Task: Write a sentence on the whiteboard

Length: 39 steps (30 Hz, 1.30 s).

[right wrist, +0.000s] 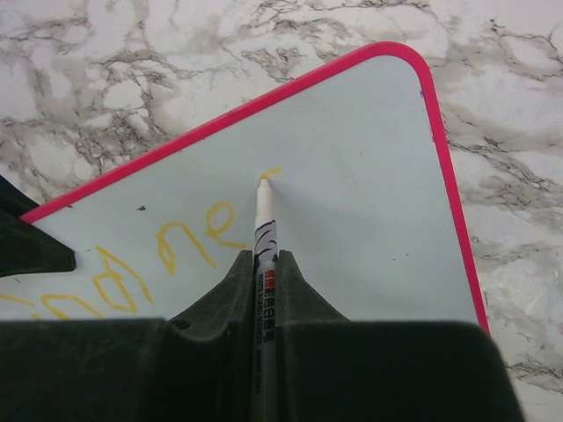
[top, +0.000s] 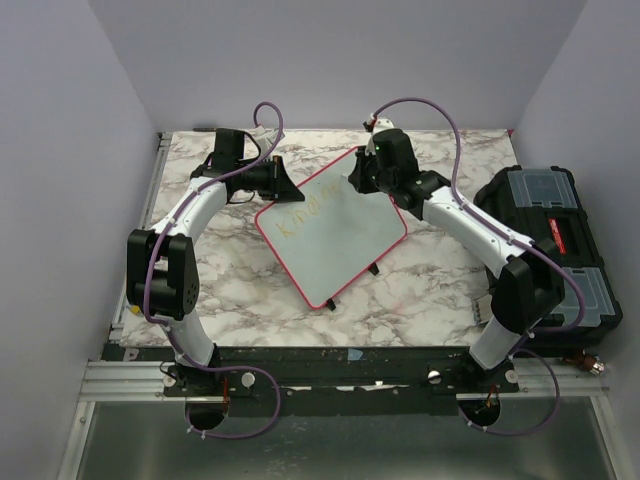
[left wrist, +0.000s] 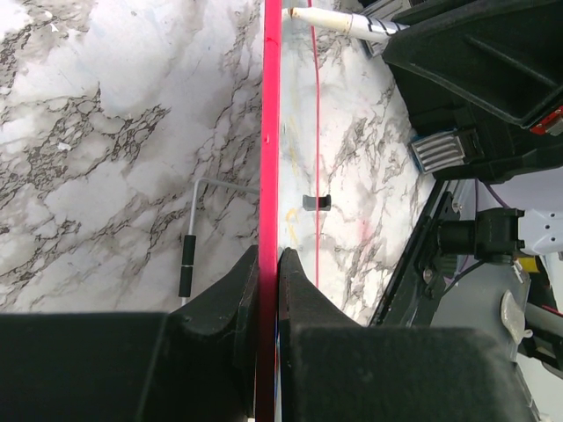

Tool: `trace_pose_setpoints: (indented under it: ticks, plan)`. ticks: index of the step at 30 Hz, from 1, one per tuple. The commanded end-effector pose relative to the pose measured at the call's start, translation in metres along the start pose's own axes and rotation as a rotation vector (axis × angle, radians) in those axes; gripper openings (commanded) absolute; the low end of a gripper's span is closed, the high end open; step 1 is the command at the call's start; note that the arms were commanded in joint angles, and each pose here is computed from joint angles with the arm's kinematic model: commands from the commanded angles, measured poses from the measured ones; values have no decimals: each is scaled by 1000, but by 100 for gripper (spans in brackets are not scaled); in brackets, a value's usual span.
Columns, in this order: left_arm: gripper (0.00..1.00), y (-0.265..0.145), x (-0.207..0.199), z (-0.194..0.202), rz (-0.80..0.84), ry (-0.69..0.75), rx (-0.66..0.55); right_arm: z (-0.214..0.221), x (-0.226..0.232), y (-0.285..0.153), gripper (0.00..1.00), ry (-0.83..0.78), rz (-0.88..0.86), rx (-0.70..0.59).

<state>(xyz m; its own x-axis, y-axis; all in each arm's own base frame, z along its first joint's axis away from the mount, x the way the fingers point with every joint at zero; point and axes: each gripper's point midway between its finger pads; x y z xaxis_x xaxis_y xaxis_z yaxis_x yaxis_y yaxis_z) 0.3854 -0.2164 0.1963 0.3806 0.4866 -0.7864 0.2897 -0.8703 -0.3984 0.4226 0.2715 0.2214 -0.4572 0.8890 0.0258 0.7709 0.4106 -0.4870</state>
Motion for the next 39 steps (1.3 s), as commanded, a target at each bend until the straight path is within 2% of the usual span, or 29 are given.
trace_pose_setpoints:
  ticks: [1, 24, 39]
  plan:
    - [0, 13, 12, 18, -27, 58, 59, 14, 7, -2, 1, 12, -47, 34]
    - [0, 14, 11, 19, -28, 58, 63, 30, -18, -4, 1, 37, 101, 78]
    - [0, 13, 10, 19, -30, 63, 59, 48, -11, -17, 1, 50, 56, 115]
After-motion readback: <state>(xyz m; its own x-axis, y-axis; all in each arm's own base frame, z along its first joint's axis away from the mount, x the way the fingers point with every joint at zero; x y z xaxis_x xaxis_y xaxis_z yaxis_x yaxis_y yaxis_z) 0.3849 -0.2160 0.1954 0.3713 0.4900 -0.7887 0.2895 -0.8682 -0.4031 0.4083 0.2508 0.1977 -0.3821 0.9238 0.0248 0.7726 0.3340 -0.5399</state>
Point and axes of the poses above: each gripper's point midway between its finger pads, its own y axis out along the fingers, its own x axis along the line the jaws close on, z = x × y, and after that the axes turned 12 degrees about -y, right-handed
